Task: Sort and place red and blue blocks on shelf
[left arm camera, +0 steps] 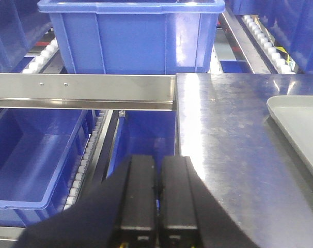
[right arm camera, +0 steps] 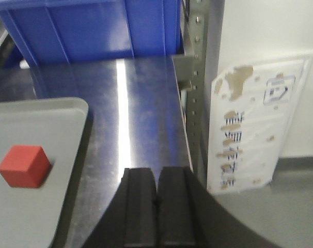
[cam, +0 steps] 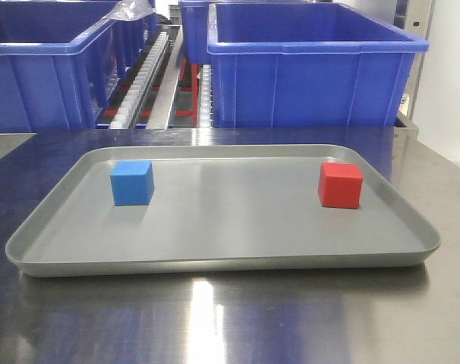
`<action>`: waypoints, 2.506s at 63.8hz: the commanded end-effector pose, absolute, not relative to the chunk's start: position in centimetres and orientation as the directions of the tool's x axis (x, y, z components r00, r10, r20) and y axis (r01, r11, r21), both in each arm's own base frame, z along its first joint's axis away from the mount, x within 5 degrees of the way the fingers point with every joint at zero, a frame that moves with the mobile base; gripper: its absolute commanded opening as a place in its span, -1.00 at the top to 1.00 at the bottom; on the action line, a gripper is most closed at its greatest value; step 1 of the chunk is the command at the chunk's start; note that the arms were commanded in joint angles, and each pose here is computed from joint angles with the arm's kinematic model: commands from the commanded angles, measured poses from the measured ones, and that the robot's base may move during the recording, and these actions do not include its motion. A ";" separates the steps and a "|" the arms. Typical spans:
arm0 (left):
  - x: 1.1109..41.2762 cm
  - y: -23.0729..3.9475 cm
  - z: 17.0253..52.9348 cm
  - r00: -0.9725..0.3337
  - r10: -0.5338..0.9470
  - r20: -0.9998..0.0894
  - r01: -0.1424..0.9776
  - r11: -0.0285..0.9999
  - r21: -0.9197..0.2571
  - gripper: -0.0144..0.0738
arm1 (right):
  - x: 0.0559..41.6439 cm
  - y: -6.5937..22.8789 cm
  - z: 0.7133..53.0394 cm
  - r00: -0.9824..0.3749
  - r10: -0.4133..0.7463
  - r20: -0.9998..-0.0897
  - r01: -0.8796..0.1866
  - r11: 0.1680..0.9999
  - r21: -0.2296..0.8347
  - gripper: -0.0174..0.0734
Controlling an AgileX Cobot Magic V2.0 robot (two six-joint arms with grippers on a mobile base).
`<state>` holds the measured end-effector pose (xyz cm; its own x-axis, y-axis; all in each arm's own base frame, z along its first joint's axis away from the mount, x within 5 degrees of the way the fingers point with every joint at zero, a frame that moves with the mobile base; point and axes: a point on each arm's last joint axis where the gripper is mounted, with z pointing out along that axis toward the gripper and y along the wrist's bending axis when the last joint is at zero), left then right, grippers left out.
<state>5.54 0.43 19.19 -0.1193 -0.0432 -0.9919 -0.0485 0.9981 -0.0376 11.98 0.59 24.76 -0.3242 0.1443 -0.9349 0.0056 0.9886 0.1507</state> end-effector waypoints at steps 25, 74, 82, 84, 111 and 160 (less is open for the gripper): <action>5.6 0.3 18.9 -0.058 -0.053 -0.997 -0.029 0.998 -0.052 0.39 | 18.3 1.1 28.0 -0.566 0.196 -0.801 0.077 0.980 0.185 0.50; 5.6 0.3 18.9 -0.058 -0.053 -0.997 -0.029 0.998 -0.052 0.39 | 23.6 8.2 28.8 -0.746 0.038 -0.664 -0.131 0.971 0.202 0.50; 5.6 0.3 18.9 -0.058 -0.053 -0.997 -0.029 0.998 -0.052 0.39 | 24.2 9.5 28.9 -0.751 0.007 -0.660 -0.167 0.965 0.200 0.50; 5.6 0.3 18.9 -0.058 -0.053 -0.997 -0.029 0.998 -0.052 0.39 | 24.3 9.7 28.9 -0.751 0.002 -0.660 -0.173 0.964 0.200 0.50; 5.6 0.3 18.9 -0.058 -0.053 -0.997 -0.029 0.998 -0.052 0.39 | 25.5 11.6 28.8 -0.749 -0.029 -0.662 -0.217 0.955 0.204 0.50; 5.6 0.3 18.9 -0.058 -0.053 -0.997 -0.029 0.998 -0.052 0.39 | 26.5 12.5 27.8 -0.767 -0.046 -0.640 -0.224 0.954 0.200 0.50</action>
<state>5.54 0.43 19.19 -0.1193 -0.0432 -0.9919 -0.0485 0.9981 -0.0376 26.11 12.16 25.53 -0.8326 -0.0719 -0.5493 -0.1989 0.9642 0.1754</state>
